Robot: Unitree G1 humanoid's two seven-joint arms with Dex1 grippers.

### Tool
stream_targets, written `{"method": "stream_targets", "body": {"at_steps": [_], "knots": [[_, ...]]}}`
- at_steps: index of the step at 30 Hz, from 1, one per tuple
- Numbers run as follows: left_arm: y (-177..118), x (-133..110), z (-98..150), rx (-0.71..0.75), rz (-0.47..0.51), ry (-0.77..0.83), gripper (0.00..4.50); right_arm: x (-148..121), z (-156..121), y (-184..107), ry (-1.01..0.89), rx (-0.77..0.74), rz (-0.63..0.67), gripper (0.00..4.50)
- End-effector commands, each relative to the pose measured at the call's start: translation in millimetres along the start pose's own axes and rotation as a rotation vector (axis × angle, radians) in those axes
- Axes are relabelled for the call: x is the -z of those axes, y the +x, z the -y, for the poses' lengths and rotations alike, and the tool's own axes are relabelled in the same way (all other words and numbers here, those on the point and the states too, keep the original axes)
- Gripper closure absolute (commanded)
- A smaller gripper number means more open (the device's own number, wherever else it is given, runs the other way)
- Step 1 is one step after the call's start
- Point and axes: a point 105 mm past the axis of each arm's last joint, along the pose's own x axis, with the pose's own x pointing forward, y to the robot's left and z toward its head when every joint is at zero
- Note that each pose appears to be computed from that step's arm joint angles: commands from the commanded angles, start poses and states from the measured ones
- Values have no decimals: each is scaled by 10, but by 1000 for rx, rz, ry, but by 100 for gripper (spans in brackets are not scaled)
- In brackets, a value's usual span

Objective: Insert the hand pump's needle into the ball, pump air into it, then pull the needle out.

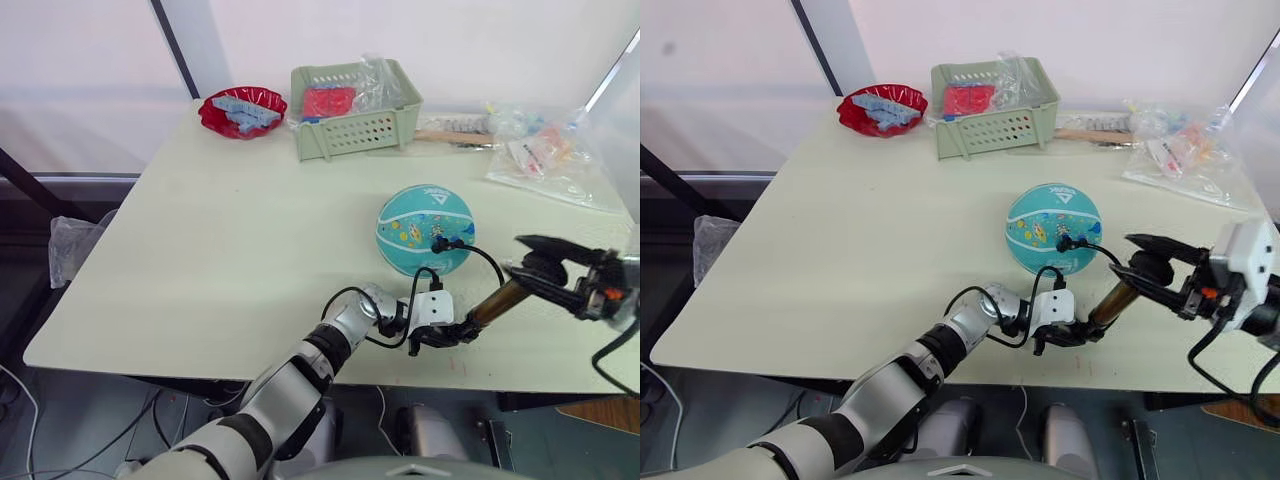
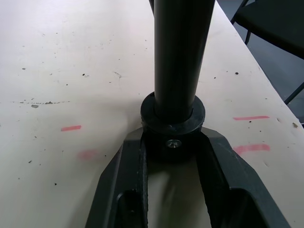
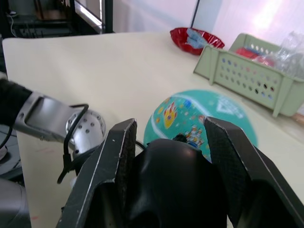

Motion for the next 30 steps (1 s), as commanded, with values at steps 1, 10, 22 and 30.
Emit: {"method": "stream_targets", "body": {"at_steps": [1,10,22,30], "knots": [[-115,716,205,13,-229,-158,354,434,-178,96,47,-32,-76,274],[-132,722,190,11,-234,-155,354,393,-141,107,8,3,-16,274],[-122,723,200,14,-234,-154,354,-458,97,-140,-34,9,130,274],[-116,723,211,19,-232,-153,354,-825,170,-328,-39,6,121,274]]}}
